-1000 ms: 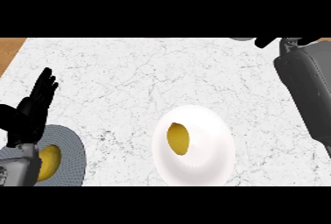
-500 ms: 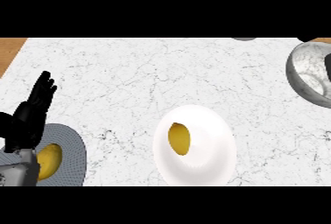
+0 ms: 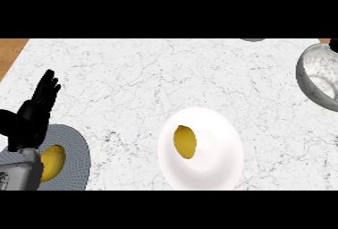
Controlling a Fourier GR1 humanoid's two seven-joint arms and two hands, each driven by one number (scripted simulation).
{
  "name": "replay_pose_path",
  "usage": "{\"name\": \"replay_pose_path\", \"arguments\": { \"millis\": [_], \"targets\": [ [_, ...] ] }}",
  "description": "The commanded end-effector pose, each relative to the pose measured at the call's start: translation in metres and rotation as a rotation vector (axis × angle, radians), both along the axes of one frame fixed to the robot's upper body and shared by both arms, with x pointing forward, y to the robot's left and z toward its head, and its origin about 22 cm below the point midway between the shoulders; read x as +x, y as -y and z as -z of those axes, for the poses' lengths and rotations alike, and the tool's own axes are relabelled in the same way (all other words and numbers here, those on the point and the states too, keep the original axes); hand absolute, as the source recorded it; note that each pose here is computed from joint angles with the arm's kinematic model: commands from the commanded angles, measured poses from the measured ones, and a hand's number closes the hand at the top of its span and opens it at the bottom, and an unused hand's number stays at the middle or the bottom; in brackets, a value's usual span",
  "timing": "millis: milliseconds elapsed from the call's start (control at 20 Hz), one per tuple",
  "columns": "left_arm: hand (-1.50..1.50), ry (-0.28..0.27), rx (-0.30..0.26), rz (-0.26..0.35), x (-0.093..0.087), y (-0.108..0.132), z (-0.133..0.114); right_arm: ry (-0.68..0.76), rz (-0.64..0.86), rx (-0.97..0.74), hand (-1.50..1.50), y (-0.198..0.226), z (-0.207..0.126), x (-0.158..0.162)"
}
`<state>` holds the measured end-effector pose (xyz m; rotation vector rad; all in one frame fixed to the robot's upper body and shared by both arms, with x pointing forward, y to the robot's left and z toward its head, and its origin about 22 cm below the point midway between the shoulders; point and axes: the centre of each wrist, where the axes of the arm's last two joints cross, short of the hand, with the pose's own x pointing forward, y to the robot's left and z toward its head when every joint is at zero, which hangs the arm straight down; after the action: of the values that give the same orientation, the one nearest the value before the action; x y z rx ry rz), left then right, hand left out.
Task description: Pick the bell pepper from the plate and place it in the bowl
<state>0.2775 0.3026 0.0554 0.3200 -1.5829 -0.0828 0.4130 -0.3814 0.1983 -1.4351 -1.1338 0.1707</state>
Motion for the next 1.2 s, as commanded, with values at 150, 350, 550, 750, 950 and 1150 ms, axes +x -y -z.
{"name": "replay_pose_path", "arguments": {
  "millis": [150,350,550,750,950,1150],
  "targets": [
    [0.00,0.007,-0.011,0.018,0.005,0.011,0.004,0.002,0.019,0.001,1.50,0.057,0.032,-0.013],
    [0.00,0.022,-0.004,0.024,0.012,0.009,-0.019,-0.325,0.175,0.052,1.50,0.085,0.057,-0.030],
    [0.00,-0.003,-0.020,0.037,0.004,0.024,0.006,-0.290,0.120,0.211,-1.50,0.086,0.054,-0.027],
    [0.00,0.009,-0.014,0.016,0.004,0.022,-0.001,-0.245,-0.013,0.253,-1.50,0.109,0.058,-0.045],
    [0.00,0.008,0.006,0.009,0.004,0.014,-0.007,0.039,-0.041,0.385,-1.50,0.106,0.067,-0.046],
    [0.00,-0.014,-0.010,-0.002,0.001,0.006,0.002,0.388,-0.021,0.513,-1.50,0.122,0.037,-0.052]
  ]
}}
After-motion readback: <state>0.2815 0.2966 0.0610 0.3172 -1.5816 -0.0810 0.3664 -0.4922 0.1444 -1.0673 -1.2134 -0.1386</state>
